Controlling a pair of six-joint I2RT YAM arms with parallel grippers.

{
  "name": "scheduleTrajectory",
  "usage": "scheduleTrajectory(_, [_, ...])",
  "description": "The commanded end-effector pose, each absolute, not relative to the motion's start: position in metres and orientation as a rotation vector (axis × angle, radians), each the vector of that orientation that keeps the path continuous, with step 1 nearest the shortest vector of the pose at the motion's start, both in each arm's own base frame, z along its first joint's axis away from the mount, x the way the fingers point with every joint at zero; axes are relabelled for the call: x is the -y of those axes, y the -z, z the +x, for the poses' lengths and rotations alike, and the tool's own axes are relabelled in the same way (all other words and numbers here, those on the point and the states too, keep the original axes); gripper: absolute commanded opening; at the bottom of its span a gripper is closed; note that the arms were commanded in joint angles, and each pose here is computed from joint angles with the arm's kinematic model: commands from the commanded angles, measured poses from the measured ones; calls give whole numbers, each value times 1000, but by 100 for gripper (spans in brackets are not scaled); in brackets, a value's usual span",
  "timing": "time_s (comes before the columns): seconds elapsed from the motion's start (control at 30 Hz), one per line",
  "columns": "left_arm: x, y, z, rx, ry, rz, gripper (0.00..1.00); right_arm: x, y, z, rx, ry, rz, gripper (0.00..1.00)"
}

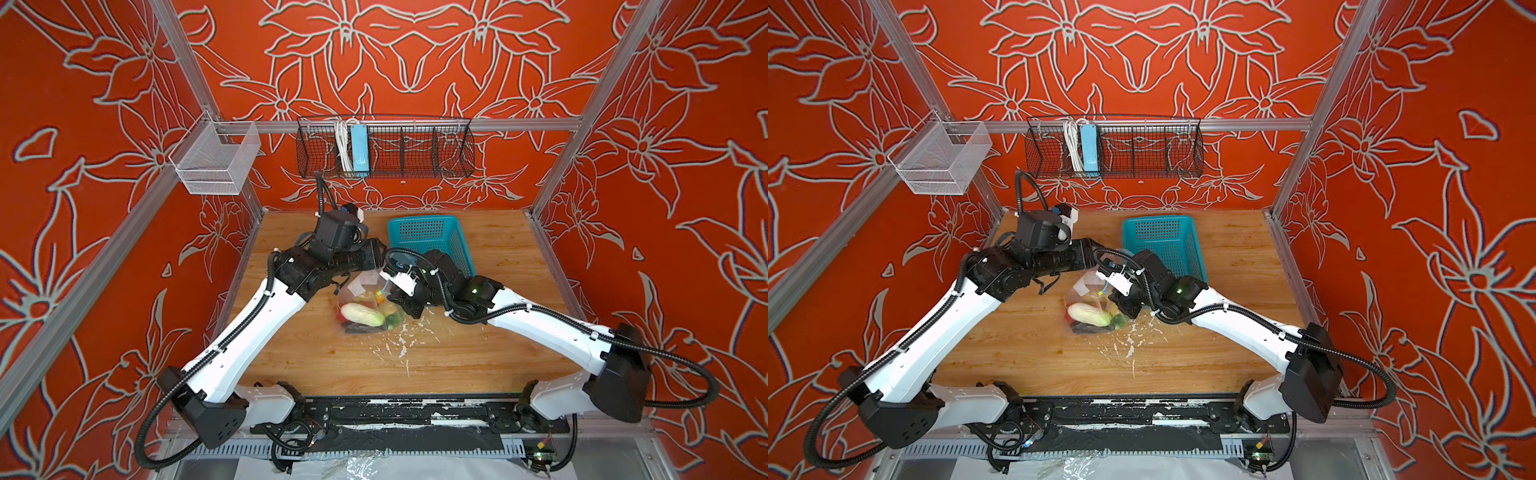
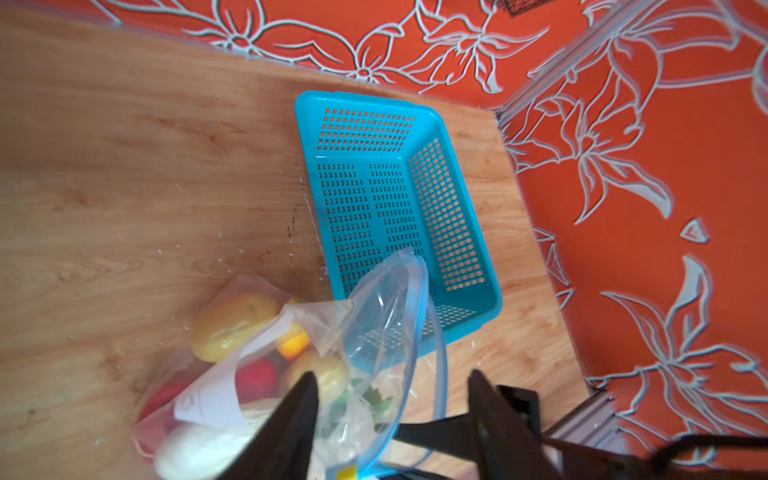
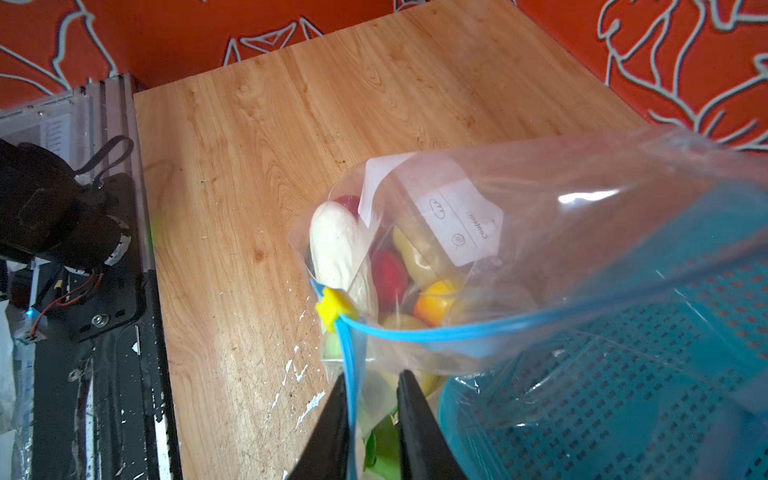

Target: Place the food in the zip-top bag and seal the zipper

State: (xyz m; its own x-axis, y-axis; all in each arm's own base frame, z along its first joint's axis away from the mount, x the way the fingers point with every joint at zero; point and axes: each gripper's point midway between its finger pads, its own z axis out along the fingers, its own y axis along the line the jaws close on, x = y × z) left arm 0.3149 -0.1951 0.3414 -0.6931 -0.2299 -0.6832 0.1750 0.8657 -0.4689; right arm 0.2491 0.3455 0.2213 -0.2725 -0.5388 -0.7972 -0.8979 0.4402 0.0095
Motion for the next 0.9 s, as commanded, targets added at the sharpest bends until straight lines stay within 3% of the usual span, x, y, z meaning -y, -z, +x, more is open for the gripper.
scheduleTrajectory(0.0, [182,-350,305,-2206,631,-59,90,-346,-225,248,-1941,-632,-1194,20])
scheduleTrajectory(0.03, [178,-348,302,-2211,615,-63,97,-347,-229,248,-1935,-639,-1186,19])
scheduleTrajectory(0.07, [174,-346,298,-2216,604,-61,98,-347,-232,248,-1929,-647,-1178,18])
scheduleTrajectory(0.57, [175,-295,238,-2206,730,224,97,-354,-282,258,-1883,-838,-943,6])
scheduleTrajectory(0.87, [171,-286,228,-2187,726,276,97,-350,-272,250,-1915,-816,-1032,7])
